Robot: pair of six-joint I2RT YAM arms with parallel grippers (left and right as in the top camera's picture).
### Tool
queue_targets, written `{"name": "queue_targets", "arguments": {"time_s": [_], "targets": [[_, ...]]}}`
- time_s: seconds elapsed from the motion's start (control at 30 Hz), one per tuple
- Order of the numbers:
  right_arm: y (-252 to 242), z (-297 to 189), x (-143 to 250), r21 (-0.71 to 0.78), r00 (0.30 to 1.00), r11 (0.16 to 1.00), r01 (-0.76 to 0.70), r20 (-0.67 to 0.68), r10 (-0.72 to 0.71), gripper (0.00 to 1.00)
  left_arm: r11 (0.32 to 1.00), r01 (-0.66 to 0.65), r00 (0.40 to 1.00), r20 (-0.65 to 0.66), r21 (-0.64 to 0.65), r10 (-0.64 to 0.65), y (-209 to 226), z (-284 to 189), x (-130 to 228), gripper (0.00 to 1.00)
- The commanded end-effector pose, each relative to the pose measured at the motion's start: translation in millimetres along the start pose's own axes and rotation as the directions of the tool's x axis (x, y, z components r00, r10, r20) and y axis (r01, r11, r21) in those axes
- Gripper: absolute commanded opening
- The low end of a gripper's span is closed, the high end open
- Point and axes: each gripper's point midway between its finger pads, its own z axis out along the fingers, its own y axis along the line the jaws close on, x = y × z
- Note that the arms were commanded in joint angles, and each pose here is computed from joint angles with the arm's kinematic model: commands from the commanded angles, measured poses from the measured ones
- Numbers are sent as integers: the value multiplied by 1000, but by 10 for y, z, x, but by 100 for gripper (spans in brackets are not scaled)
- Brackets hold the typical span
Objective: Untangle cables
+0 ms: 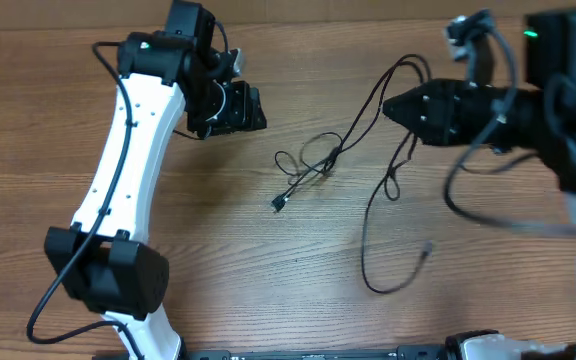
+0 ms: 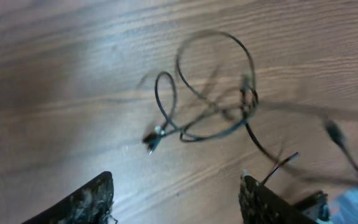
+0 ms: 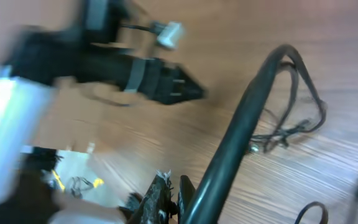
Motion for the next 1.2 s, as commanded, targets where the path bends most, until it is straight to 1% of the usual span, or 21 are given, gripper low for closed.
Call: {"name": "queue_targets", "arguments": {"time_s": [0.0,0.1,0.17,0.23,0.37,0.67,0.77,0.87,1.0,1.07,1.13,1.17], "targets": [[290,-229,-5,-72,999,997,-11,50,15,3,993,-101,995,4,53,101,-113,99,-64,69],[358,-316,17,-77,997,997,-1,72,7,4,960,-199,980,12,196,201,-339,138,-69,72],[360,-325,25,-75,997,997,-1,73,7,4,911,-285,956,23,299,292,-510,153,-18,73],[353,-320,34,-74,998,997,-6,68,11,3,867,-354,930,29,352,367,-597,193,40,74],[347,-317,44,-72,998,997,-10,63,15,4,814,-445,879,7,374,477,-643,364,157,74],[328,-313,87,-65,999,998,-23,47,26,4,778,-470,830,-91,416,550,-797,929,346,73],[292,-310,109,-47,999,998,-34,41,36,3,729,-540,774,-92,422,626,-776,1097,396,74],[253,-308,118,-26,998,999,-42,40,43,4,684,-589,734,-69,430,676,-748,1238,376,73],[234,-307,149,-17,998,999,-52,29,52,4,673,-601,725,-60,432,686,-702,1458,320,72],[202,-306,159,1,998,998,-56,28,56,4,672,-589,724,-75,450,685,-690,1567,357,71],[175,-306,167,16,998,998,-62,28,61,4,644,-582,706,-84,496,703,-703,1620,459,70],[161,-306,171,23,998,998,-64,27,64,4,617,-580,689,-83,532,720,-719,1621,534,70]]}}
